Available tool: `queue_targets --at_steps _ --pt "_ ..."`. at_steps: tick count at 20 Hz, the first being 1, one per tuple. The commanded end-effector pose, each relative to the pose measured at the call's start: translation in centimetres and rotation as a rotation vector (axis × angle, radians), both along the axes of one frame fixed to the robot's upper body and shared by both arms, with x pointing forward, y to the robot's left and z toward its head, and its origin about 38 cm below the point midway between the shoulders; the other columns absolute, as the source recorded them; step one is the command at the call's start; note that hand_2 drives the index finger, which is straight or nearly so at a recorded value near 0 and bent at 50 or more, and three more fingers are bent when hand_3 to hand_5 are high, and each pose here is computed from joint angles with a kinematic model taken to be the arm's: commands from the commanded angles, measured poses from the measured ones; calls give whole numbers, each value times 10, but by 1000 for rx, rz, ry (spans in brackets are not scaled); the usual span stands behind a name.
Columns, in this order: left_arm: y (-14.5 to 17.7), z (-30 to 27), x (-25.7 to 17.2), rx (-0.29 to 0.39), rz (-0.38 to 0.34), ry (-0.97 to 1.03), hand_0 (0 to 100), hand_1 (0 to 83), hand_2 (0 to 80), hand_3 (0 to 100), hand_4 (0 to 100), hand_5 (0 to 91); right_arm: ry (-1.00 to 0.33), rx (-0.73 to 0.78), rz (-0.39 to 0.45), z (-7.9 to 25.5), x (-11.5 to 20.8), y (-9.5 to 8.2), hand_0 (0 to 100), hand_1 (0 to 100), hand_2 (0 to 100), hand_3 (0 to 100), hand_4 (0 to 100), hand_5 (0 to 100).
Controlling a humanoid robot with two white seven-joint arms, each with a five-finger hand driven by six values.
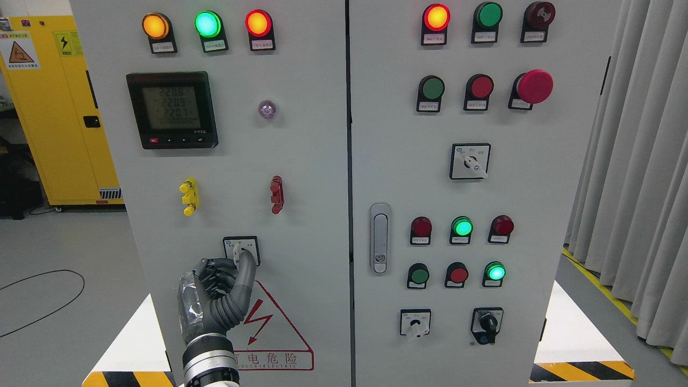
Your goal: Turn on light switch 1
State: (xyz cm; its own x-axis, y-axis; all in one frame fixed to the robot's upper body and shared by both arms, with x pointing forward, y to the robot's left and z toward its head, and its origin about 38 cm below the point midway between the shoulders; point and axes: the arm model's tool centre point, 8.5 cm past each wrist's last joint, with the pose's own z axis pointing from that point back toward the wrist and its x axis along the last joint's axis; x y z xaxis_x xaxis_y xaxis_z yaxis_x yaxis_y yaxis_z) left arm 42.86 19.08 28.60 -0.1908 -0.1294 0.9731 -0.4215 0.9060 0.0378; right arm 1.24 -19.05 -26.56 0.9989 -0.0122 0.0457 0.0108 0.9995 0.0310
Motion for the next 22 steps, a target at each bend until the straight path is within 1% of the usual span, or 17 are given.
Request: queue_targets --at_steps 1,4,9,17,22 --pt "0 -1 1 0 -1 3 238 582 609 903 904 822 0 -1 0 0 0 0 0 500 40 0 0 0" --pt "0 -1 1 1 -1 4 238 586 609 904 904 822 0 -1 0 0 0 0 0 500 40 0 0 0" --pt "0 -2 1 1 -1 6 356 604 609 905 905 823 0 -1 0 0 0 0 0 500 40 0 0 0" --pt "-1 -1 1 1 -3 4 417 605 610 905 905 823 0 -1 -1 0 0 0 0 500 40 0 0 0" --pt "-1 -1 1 1 -3 4 471 604 610 905 906 823 0 -1 0 0 0 0 0 500 40 0 0 0"
